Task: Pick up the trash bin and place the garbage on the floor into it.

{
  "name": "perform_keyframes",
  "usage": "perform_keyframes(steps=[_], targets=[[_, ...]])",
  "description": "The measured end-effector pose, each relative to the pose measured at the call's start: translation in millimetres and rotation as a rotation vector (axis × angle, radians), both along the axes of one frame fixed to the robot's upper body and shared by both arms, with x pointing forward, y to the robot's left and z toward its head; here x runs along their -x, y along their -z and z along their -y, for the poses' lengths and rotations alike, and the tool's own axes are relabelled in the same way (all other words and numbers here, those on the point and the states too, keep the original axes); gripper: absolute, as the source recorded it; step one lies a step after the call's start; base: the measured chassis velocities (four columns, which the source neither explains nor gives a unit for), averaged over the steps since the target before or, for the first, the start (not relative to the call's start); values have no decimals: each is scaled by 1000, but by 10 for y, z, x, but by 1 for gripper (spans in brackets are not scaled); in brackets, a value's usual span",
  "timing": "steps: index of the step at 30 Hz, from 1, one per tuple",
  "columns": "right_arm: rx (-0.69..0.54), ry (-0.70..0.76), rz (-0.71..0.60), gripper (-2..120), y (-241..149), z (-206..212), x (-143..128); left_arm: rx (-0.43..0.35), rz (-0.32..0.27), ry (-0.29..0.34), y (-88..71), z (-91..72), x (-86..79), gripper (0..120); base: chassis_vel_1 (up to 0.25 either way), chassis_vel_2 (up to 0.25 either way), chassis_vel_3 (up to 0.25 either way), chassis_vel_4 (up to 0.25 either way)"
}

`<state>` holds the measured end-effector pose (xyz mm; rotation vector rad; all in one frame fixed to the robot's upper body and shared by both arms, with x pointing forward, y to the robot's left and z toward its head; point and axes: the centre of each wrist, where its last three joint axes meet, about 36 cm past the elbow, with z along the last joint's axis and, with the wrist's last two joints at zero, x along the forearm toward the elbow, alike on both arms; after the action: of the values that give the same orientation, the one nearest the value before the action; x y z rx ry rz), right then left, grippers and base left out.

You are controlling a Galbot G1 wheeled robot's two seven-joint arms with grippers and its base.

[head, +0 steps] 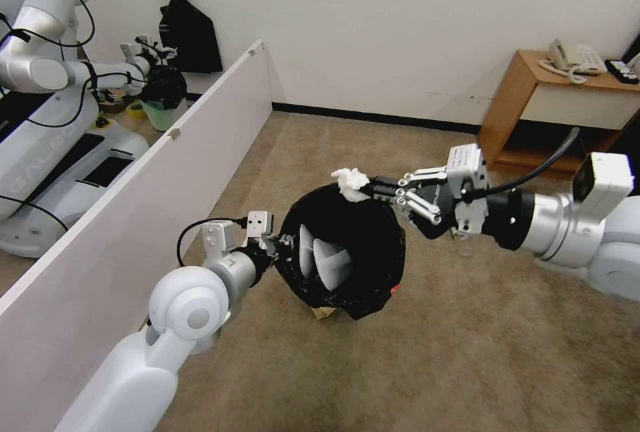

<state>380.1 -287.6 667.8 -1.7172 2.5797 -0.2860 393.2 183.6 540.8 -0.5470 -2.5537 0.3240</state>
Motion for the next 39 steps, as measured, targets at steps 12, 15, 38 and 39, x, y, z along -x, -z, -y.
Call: perform_keyframes(steps=[12, 15, 38, 39], targets=[[5, -27, -6, 0, 21, -29, 18, 8, -5, 5, 39, 91, -62, 0, 0, 0, 0, 0], [5, -31, -7, 0, 27, -35, 21, 9, -5, 5, 41, 95, -63, 0, 0, 0, 0, 0], [8, -45, -24, 0, 113, -78, 30, 19, -8, 3, 74, 131, -62, 0, 0, 0, 0, 0], [9, -44, -26, 0, 121, -76, 28, 19, -8, 3, 74, 131, -62, 0, 0, 0, 0, 0]])
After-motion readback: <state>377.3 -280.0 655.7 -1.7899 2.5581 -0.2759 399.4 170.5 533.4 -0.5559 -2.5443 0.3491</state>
